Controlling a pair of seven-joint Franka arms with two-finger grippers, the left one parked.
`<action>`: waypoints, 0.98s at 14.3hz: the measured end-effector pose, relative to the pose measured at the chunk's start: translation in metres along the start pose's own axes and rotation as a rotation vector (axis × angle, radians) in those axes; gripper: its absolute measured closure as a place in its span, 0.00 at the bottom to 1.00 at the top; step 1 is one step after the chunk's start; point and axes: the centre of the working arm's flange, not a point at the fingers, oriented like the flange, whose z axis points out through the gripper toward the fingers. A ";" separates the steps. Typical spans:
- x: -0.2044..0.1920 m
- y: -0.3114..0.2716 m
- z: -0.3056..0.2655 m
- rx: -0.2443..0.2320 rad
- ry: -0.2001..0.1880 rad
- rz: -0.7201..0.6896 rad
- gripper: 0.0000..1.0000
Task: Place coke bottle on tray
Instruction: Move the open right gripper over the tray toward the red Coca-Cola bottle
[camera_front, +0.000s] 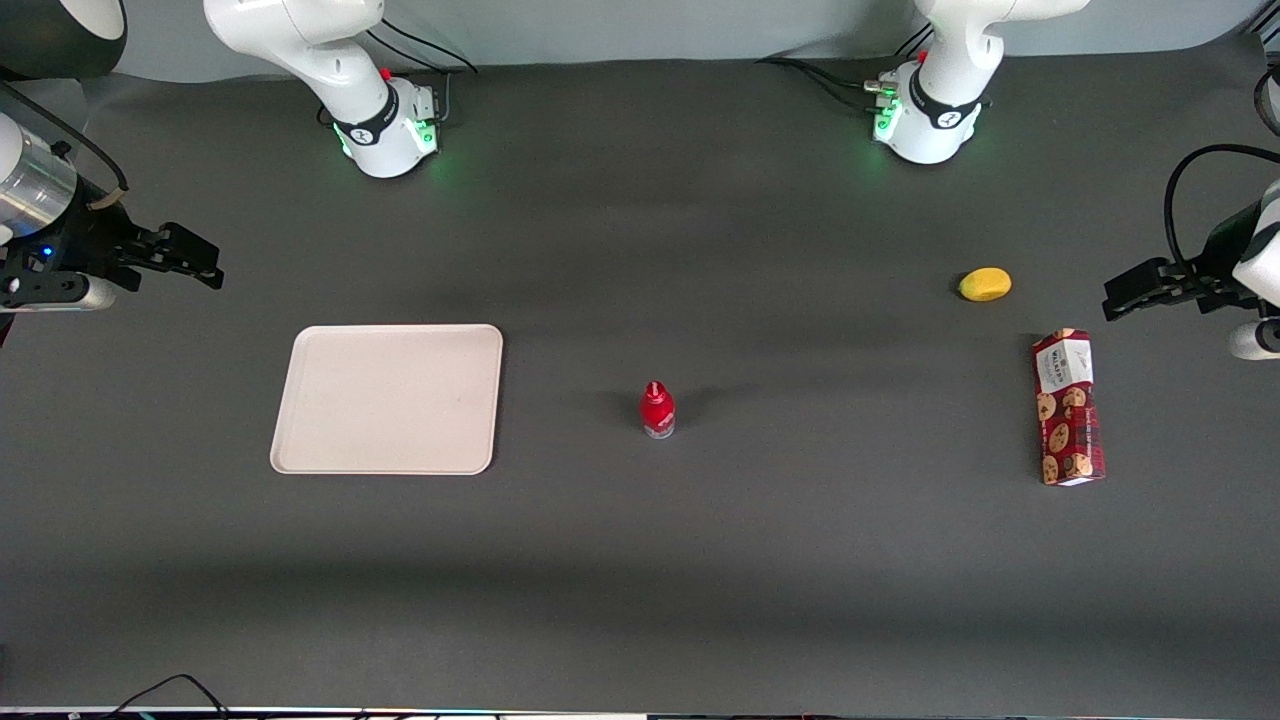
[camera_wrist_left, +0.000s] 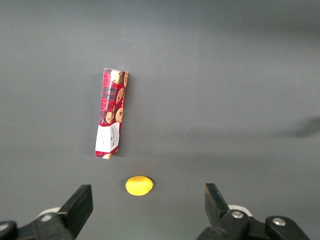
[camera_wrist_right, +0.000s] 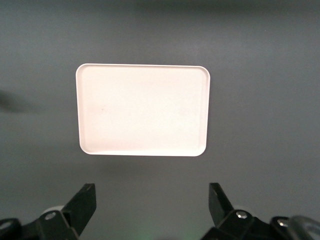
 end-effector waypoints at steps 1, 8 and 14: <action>0.000 -0.002 0.000 0.002 0.001 -0.003 0.00; 0.003 -0.065 -0.021 0.010 0.063 -0.070 0.00; 0.033 -0.288 0.016 0.082 0.039 0.123 0.00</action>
